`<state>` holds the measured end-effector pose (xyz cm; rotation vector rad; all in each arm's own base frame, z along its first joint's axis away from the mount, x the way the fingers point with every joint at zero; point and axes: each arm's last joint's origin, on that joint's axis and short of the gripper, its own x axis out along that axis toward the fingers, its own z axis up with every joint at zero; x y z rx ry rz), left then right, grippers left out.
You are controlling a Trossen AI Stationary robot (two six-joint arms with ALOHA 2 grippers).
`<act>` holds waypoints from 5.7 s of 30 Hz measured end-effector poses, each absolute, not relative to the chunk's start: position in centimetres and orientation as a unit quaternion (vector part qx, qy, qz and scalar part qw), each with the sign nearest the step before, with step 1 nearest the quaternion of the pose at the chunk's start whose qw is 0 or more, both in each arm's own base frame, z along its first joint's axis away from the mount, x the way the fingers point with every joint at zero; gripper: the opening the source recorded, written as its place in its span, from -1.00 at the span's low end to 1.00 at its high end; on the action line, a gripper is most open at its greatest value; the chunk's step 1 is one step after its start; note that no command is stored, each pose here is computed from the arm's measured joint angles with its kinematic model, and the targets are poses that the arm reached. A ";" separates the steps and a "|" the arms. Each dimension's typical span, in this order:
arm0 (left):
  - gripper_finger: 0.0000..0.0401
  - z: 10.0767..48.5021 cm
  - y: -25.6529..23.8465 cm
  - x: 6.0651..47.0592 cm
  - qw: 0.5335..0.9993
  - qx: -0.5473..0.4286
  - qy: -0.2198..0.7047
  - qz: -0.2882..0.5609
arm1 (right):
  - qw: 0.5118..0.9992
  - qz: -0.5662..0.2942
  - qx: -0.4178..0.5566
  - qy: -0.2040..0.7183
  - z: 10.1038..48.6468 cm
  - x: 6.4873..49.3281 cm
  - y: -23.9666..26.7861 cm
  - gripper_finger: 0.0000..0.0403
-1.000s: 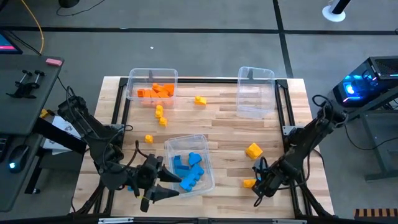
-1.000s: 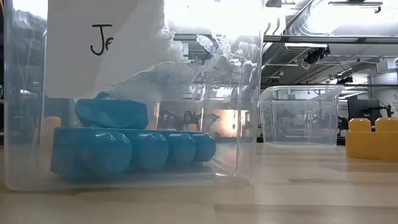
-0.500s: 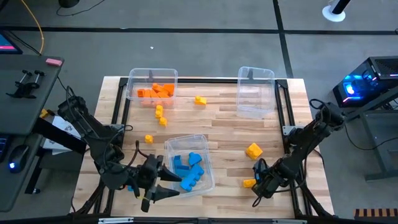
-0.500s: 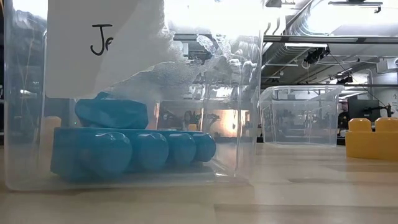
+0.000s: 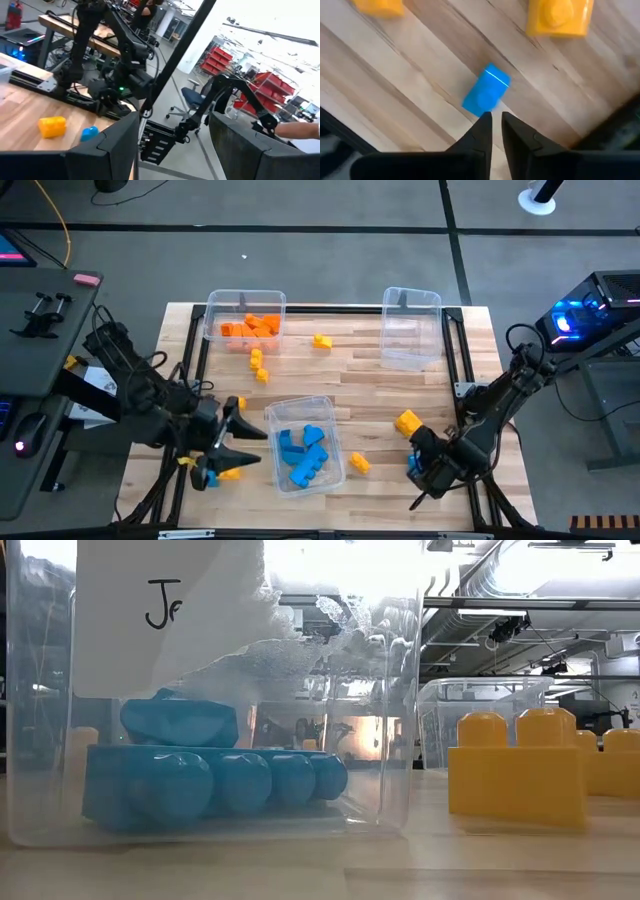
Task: Sort blocks
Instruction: Put the blue game piece into the bottom transparent bin
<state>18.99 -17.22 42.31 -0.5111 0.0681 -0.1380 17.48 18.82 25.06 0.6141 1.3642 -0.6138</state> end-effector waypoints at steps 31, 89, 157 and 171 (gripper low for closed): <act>0.13 39.8 -18.5 19.6 0.957 -0.256 0.121 -0.068 | 0.613 -0.314 0.440 0.576 15.6 17.9 17.4 0.33; 0.13 20.1 -18.6 24.5 0.763 -0.120 0.531 0.348 | 0.775 -0.183 0.438 0.417 23.7 29.9 21.3 -0.35; 0.13 21.6 -23.9 15.9 0.578 -0.313 0.613 0.438 | 0.903 -0.067 0.352 0.237 30.4 35.2 14.7 0.67; 0.12 18.8 -22.1 14.4 0.566 -0.343 0.626 0.412 | 0.902 -0.062 0.354 0.240 30.4 35.1 14.9 0.67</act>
